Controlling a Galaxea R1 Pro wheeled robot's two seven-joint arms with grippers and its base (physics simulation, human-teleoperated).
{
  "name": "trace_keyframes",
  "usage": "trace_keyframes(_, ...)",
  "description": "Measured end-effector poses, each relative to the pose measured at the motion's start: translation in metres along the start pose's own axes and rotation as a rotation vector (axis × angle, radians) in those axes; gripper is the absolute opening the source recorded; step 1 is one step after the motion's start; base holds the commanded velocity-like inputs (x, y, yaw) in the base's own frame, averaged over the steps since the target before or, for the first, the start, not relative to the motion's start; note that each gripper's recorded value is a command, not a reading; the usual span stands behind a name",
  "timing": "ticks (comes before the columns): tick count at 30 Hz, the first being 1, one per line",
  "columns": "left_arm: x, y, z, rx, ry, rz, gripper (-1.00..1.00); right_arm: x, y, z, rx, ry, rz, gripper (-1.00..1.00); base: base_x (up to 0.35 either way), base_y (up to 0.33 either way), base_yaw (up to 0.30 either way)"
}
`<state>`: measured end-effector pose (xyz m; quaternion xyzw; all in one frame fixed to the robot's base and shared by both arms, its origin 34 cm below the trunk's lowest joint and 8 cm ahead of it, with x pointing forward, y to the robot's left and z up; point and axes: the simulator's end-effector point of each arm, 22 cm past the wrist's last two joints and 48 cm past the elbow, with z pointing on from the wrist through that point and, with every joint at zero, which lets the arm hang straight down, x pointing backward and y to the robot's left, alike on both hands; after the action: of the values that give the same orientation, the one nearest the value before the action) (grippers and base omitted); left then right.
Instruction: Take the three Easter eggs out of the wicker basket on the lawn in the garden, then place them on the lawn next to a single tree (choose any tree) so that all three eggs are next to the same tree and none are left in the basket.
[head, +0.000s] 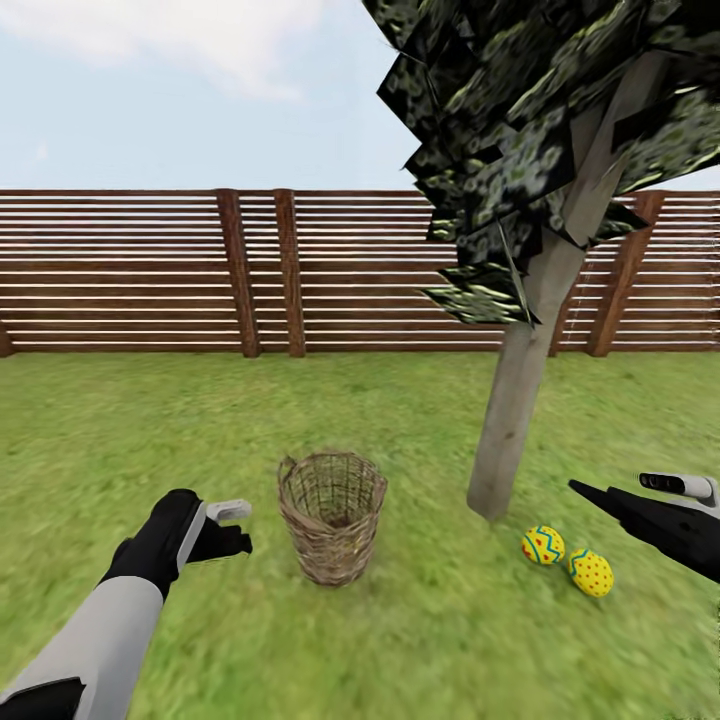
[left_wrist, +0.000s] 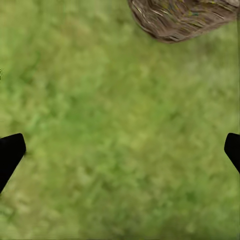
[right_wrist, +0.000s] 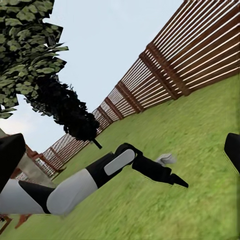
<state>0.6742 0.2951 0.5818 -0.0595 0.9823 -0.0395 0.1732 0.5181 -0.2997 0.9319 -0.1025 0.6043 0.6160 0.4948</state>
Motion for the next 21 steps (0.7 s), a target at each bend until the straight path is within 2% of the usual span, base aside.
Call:
trace_keyframes(13, -0.004, -0.001, -0.007, 0.002, -0.015, 0.001, 1.0, -0.002, 0.006, 0.0, -0.007, -0.003, -0.011, 1.0, 0.196, 0.259, -0.24)
trace_keyframes(21, -0.006, -0.001, -0.011, 0.002, -0.024, 0.002, 1.0, -0.003, 0.009, 0.0, -0.01, -0.004, -0.018, 1.0, 0.09, 0.083, -0.24)
